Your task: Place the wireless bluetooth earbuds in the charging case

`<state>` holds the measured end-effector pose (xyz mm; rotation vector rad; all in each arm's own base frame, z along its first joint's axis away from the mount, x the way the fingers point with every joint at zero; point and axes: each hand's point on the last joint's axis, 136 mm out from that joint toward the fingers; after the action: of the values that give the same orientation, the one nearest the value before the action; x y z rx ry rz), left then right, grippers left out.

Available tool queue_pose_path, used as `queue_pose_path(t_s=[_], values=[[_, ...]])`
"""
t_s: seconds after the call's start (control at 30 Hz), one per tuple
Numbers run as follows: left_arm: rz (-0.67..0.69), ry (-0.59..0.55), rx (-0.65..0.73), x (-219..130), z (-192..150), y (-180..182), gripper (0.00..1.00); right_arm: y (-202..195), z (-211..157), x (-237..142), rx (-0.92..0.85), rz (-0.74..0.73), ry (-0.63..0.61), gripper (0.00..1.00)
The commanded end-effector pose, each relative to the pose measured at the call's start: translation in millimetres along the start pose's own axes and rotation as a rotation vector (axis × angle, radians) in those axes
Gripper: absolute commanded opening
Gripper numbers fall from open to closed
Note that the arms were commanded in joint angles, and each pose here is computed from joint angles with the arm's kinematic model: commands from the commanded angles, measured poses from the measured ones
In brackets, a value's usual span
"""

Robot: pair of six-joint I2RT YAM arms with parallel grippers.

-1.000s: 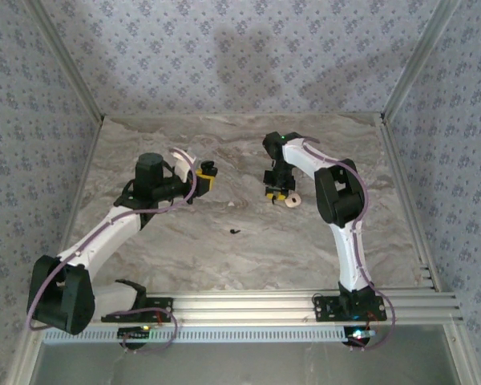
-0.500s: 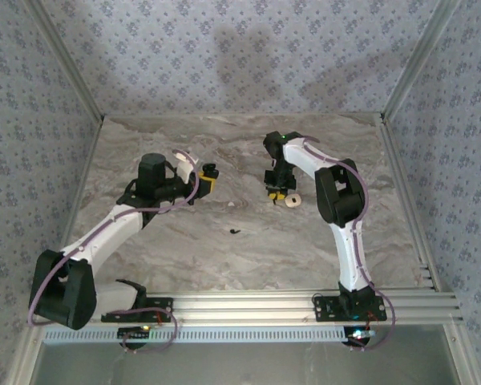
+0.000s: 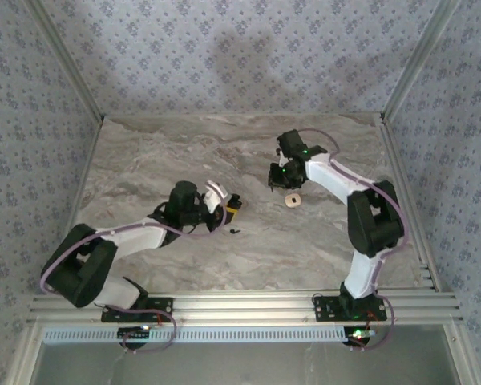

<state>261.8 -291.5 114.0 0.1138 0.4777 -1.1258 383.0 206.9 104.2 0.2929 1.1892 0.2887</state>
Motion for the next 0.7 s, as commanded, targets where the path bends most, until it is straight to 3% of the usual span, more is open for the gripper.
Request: queue_pose_path(t_s=[0.0,0.37,0.67], values=[[0.007,-0.135,0.169,8,33,-5,0.13,27,15,-22,-0.08,0.136,-0.139,0.18],[-0.077,-0.202,0.284,10,55,-23,0.13,60,0,-118,-0.17,0.3,-0.393,0.19],[-0.108,-0.275,0.311,6,88,-30,0.13,91,-22,-155,-0.241,0.454,-0.477,0.19]])
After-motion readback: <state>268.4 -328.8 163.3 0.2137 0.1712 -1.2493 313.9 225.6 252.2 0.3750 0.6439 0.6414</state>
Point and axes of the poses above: each hand's point on the last joint's axis, 136 mm out from that joint toward the fingers, its own x axis out along the fingers, its own y axis along the line the jaws close on, z = x × y
